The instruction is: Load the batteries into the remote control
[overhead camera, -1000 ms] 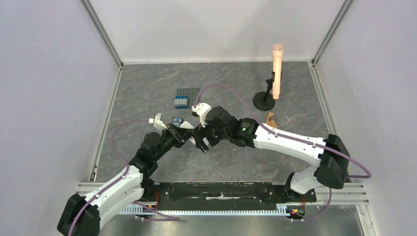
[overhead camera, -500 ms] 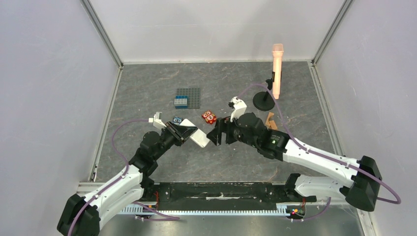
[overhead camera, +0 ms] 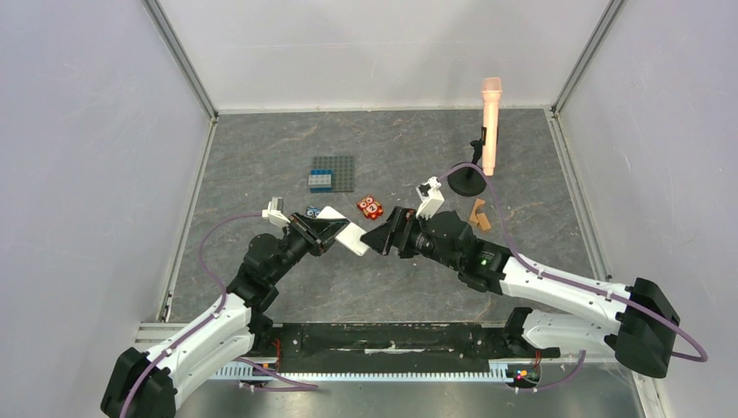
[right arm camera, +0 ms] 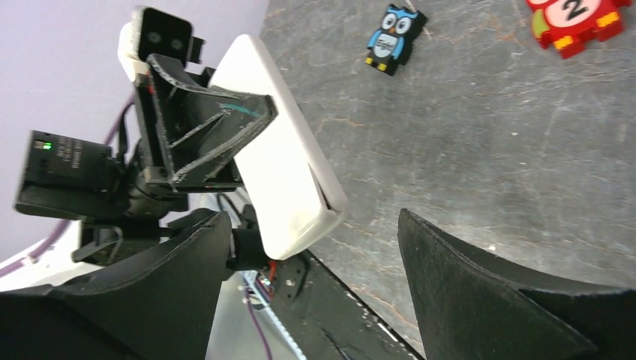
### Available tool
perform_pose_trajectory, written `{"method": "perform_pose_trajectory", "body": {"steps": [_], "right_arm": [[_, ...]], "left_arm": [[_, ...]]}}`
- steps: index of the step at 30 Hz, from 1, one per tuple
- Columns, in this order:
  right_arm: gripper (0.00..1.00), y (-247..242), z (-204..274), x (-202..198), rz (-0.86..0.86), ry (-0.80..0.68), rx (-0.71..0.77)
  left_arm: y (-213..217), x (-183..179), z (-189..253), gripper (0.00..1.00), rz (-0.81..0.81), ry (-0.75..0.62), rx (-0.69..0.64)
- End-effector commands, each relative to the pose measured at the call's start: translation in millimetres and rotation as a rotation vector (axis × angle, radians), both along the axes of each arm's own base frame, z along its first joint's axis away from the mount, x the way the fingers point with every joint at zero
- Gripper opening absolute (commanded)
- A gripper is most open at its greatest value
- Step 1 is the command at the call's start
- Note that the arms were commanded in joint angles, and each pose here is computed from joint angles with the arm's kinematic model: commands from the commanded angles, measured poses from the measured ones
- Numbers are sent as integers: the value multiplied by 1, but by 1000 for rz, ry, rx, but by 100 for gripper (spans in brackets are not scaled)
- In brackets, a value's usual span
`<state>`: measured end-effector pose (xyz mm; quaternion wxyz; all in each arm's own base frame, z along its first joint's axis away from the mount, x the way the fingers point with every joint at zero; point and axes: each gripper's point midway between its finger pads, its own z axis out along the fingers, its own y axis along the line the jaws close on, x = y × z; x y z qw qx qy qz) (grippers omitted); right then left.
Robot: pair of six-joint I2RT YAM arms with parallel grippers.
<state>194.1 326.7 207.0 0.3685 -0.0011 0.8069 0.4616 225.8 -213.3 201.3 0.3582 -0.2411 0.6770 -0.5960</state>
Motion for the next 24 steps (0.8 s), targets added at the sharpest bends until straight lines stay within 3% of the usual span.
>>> {"method": "perform_pose_trajectory", "body": {"steps": [1, 24], "right_arm": [[82, 13, 22, -3, 21, 10, 146], [40, 15, 5, -14, 61, 63, 180]], "left_arm": [[-3, -4, 37, 2, -26, -45, -128], [4, -3, 55, 2, -1, -45, -309]]}}
